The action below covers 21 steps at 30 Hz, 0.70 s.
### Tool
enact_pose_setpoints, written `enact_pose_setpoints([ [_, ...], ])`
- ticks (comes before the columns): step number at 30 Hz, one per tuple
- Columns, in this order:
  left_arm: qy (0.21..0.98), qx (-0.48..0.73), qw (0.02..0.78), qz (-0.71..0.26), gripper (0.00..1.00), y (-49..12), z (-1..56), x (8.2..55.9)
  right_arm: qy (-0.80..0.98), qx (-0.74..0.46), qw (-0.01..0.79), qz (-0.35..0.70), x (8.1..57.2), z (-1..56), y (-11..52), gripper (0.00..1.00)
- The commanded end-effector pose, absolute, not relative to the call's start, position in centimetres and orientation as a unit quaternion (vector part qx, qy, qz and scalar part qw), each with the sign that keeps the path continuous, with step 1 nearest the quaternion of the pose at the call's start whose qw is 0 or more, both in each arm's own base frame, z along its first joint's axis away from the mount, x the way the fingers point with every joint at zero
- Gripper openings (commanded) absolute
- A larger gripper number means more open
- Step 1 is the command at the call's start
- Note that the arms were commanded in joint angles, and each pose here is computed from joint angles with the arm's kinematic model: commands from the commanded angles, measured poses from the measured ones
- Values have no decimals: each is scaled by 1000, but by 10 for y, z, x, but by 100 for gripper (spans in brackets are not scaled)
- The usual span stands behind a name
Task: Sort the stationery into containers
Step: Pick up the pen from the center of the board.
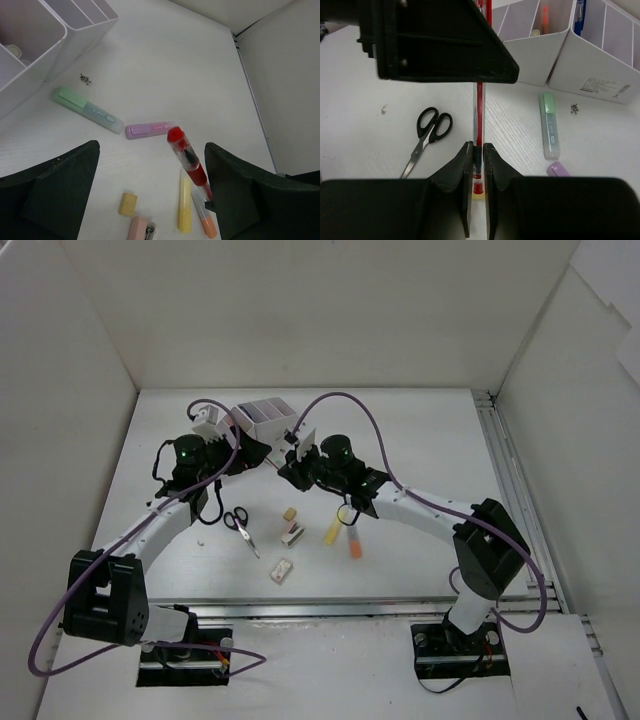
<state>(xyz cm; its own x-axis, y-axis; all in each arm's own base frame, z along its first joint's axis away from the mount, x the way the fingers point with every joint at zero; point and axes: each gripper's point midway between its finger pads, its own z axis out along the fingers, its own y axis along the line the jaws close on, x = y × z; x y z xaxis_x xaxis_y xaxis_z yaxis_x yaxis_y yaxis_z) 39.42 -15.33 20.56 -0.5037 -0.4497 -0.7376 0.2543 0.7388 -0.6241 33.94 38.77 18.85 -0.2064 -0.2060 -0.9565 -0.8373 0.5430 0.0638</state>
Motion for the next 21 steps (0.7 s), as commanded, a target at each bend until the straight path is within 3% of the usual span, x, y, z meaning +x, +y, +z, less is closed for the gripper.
enact_pose_setpoints([
  [1,725,-37,551,-411,77,-168,269,410,643,-369,566,360,335,255,407,0],
  [2,722,-35,551,-416,67,-170,271,412,640,-368,567,364,334,258,408,0],
  [3,723,-29,542,-427,51,-177,270,412,640,-369,567,364,334,258,409,0],
  [5,719,-23,542,-434,35,-180,272,416,643,-363,571,359,337,259,409,0],
  [6,719,-19,538,-438,17,-182,272,415,645,-360,573,357,339,258,407,0],
  [8,717,-18,540,-440,0,-183,274,417,646,-357,577,351,341,260,406,0],
  [10,713,-13,546,-441,0,-183,276,418,647,-353,581,346,343,261,405,3],
  [13,703,-2,567,-429,0,-181,287,422,657,-337,587,331,350,259,398,57],
  [14,698,2,578,-423,0,-179,297,426,661,-328,593,322,355,259,393,97],
  [21,657,9,677,-333,0,-143,356,479,707,-267,578,308,383,239,340,98],
])
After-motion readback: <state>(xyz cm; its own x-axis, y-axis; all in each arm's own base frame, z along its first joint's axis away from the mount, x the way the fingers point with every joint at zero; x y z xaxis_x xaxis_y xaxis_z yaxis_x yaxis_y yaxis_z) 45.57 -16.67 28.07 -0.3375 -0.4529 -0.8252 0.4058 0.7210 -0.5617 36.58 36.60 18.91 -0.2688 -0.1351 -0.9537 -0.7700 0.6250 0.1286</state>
